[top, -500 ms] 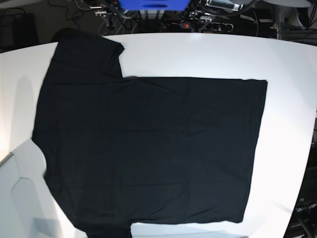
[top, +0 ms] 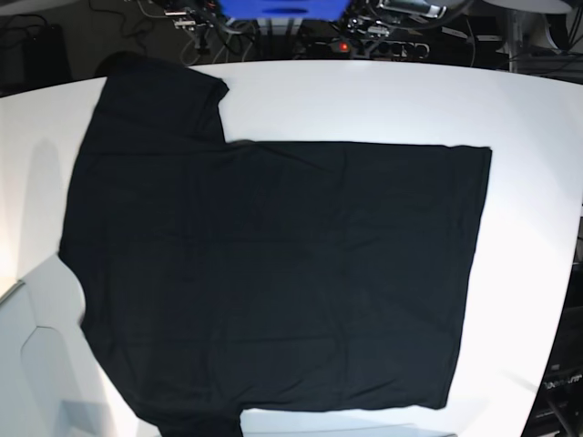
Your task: Fold the T-shirt properly
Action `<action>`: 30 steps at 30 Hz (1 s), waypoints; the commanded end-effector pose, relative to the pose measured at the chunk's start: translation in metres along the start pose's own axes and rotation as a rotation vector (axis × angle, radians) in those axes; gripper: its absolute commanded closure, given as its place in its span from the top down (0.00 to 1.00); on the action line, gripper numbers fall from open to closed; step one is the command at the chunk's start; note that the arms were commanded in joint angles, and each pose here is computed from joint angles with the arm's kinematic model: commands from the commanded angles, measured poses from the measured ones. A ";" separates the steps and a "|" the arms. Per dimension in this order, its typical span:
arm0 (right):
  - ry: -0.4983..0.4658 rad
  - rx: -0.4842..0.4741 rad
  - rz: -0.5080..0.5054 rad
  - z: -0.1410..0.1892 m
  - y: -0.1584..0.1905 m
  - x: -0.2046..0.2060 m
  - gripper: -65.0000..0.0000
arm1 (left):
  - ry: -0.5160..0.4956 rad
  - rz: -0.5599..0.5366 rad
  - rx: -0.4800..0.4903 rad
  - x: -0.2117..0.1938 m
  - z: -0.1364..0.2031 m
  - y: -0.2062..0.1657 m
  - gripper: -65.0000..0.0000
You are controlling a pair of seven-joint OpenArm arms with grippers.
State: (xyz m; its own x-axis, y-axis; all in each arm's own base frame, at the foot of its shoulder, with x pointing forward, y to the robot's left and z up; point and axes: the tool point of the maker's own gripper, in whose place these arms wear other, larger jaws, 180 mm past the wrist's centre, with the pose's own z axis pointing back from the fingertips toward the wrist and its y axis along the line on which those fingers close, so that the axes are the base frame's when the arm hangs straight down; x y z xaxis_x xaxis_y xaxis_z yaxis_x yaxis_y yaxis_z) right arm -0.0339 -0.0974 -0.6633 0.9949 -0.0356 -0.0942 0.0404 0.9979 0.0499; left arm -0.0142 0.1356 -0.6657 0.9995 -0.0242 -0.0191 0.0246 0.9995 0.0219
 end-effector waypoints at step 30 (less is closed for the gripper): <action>-0.371 -0.050 0.000 0.139 -0.017 -0.062 0.00 | -0.413 -0.188 0.051 -0.037 0.140 0.065 0.00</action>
State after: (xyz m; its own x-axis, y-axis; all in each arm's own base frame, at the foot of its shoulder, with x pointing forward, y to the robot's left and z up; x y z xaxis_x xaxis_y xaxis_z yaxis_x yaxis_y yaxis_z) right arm -0.0858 -0.1195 -0.5239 0.9672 -0.0421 0.2504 0.0438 0.9990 -0.0015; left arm -0.0389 0.1970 -0.5271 0.9013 -0.2137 0.3768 0.1861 0.9765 0.1087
